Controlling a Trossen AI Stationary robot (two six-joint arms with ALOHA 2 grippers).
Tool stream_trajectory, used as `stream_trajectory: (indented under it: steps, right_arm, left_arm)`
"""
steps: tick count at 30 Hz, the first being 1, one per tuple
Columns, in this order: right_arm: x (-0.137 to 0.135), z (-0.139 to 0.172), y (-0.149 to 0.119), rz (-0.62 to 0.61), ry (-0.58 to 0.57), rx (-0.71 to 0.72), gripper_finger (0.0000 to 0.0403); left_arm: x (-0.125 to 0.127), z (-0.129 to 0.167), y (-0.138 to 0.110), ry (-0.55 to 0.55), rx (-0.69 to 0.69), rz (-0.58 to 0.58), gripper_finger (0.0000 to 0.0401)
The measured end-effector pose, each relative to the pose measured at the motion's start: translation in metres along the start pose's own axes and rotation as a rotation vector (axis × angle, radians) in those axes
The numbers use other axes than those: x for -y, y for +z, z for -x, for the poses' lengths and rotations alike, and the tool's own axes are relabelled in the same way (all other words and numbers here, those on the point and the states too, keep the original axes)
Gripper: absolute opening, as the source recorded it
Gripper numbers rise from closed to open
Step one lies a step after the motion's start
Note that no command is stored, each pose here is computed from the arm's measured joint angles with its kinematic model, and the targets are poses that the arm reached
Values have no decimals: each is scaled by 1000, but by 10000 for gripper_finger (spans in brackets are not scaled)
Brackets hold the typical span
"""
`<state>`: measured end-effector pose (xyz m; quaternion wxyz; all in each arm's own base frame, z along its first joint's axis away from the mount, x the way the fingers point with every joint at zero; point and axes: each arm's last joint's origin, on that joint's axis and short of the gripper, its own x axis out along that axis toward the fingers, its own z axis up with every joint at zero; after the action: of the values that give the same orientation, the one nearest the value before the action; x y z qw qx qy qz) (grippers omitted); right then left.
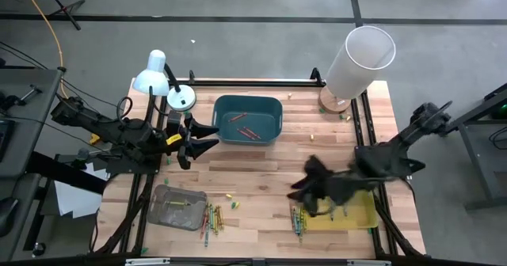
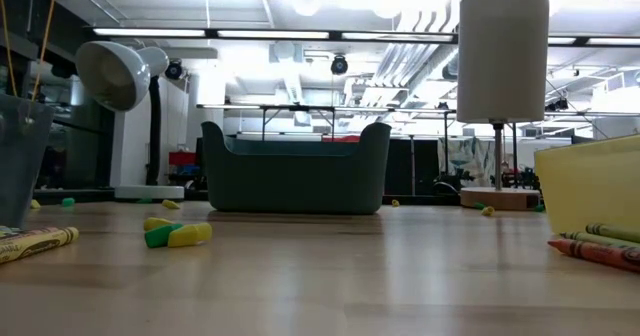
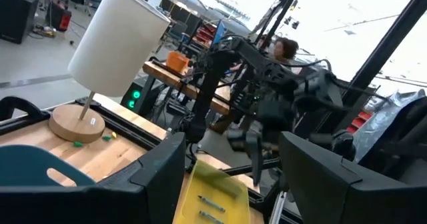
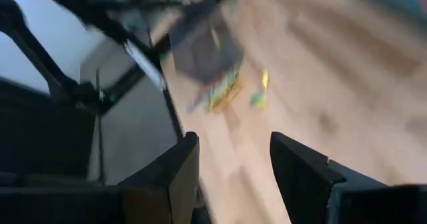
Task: Sort crayons
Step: Put the right orange crayon into the blue bin
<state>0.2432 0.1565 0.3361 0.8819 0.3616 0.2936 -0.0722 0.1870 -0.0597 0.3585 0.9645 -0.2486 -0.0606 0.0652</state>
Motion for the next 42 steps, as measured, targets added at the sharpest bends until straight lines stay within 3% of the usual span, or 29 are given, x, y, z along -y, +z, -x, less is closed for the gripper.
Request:
stream_trajectory:
  steps: [4, 11, 13, 19, 25, 33, 42]
  right_arm:
    - [-9, -53, 8, -88, -63, -374, 177]
    - [10, -134, -11, -80, -544, -740, 177]
    - [19, -156, -19, -120, -625, -813, 177]
    - [38, -201, -45, -176, -712, -903, 177]
    - [51, -214, -53, -239, -812, -891, 177]
    - [69, -223, -56, -311, -797, -912, 167]
    - [76, -230, -55, -338, -720, -930, 122]
  left_arm:
    - [0, 0, 0, 0, 1, -1, 229]
    - [0, 1, 0, -21, -10, -10, 229]
    - [1, 1, 0, -36, -18, -10, 229]
    - [2, 1, 0, -71, -34, -11, 229]
    - [3, 2, 0, -105, -46, -10, 229]
    - [3, 2, 0, -106, -45, -31, 229]
    - [3, 2, 0, -106, -45, -34, 229]
